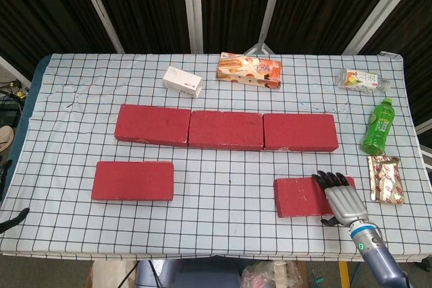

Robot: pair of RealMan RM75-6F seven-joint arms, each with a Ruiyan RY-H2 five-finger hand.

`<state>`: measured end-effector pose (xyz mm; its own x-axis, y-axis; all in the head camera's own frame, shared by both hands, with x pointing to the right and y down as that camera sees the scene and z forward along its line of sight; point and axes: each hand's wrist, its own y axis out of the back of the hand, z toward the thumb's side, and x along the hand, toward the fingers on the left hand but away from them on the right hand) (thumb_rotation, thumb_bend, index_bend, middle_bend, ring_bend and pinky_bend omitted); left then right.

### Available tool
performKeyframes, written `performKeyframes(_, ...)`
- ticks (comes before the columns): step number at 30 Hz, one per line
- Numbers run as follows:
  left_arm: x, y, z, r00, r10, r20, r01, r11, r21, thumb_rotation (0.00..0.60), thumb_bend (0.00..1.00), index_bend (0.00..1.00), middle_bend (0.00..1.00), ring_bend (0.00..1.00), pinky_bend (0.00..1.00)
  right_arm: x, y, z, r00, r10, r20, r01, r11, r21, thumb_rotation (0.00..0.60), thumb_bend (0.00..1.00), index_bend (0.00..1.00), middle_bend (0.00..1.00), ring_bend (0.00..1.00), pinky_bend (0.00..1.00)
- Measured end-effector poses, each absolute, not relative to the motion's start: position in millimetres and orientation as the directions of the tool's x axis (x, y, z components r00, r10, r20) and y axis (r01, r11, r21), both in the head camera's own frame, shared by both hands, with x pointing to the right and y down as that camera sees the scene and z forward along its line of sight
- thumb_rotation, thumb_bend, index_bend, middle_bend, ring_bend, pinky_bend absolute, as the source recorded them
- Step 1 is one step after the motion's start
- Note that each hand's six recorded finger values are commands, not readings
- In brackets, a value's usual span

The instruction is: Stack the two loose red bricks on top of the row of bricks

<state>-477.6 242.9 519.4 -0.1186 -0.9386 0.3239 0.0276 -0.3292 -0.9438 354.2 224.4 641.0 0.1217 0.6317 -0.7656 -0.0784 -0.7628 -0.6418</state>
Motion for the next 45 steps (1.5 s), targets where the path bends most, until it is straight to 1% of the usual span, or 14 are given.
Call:
performKeyframes(3,-478.9,242.7,518.7,-0.123,-0.939,0.322,0.025,-0.327,-0.945,0.6,0.0,0.04,0.0,0.0,0.18,348.4,217.9,640.8,0.143,0.657,-0.74,-0.08,-0.738,-0.67,0.6,0.15,0.0,0.0,0.0,0.0)
performKeyframes(6,-479.7,242.4,518.4,-0.125,-0.939,0.321,0.024,-0.326,-0.945,0.6,0.0,0.04,0.0,0.0,0.18,348.3,214.1,640.5,0.138,0.669,-0.731,-0.075,-0.729,-0.681,0.6,0.15,0.0,0.0,0.0,0.0)
performKeyframes(15,-480.3,242.7,518.6,-0.125,-0.938,0.324,0.024,-0.329,-0.944,0.6,0.0,0.04,0.0,0.0,0.18,347.5,212.4,646.1,0.13,0.65,-0.748,-0.1,-0.742,-0.662,0.6,0.15,0.0,0.01,0.0,0.0)
performKeyframes(19,-479.8,242.7,519.0,-0.125,-0.937,0.326,0.026,-0.331,-0.943,0.6,0.0,0.04,0.0,0.0,0.18,346.5,211.6,647.9,0.127,0.64,-0.758,-0.119,-0.749,-0.652,0.6,0.15,0.0,0.08,0.0,0.0)
performKeyframes(24,-479.8,242.8,519.0,-0.126,-0.937,0.326,0.026,-0.331,-0.943,0.6,0.0,0.04,0.0,0.0,0.18,343.6,207.7,646.2,0.127,0.646,-0.752,-0.124,-0.742,-0.658,0.6,0.15,0.0,0.21,0.0,0.0)
performKeyframes(29,-480.5,243.1,518.5,-0.128,-0.937,0.326,0.024,-0.332,-0.943,0.6,0.0,0.04,0.0,0.0,0.18,342.7,207.6,645.5,0.124,0.646,-0.753,-0.132,-0.741,-0.658,0.6,0.15,0.02,0.27,0.04,0.0)
performKeyframes(33,-480.8,243.2,518.2,-0.127,-0.937,0.327,0.022,-0.332,-0.943,0.6,0.0,0.04,0.0,0.0,0.18,342.0,207.2,645.1,0.123,0.645,-0.755,-0.128,-0.744,-0.656,0.6,0.15,0.04,0.31,0.07,0.0)
performKeyframes(38,-480.9,243.3,518.5,-0.128,-0.936,0.329,0.022,-0.335,-0.942,0.6,0.0,0.04,0.0,0.0,0.18,341.4,203.5,640.8,0.125,0.656,-0.745,-0.12,-0.735,-0.667,0.6,0.15,0.04,0.32,0.09,0.0)
performKeyframes(45,-481.4,243.2,518.2,-0.131,-0.935,0.329,0.022,-0.334,-0.942,0.6,0.0,0.04,0.0,0.0,0.18,344.6,187.7,619.9,0.118,0.703,-0.701,-0.079,-0.697,-0.713,0.6,0.15,0.04,0.33,0.1,0.0)
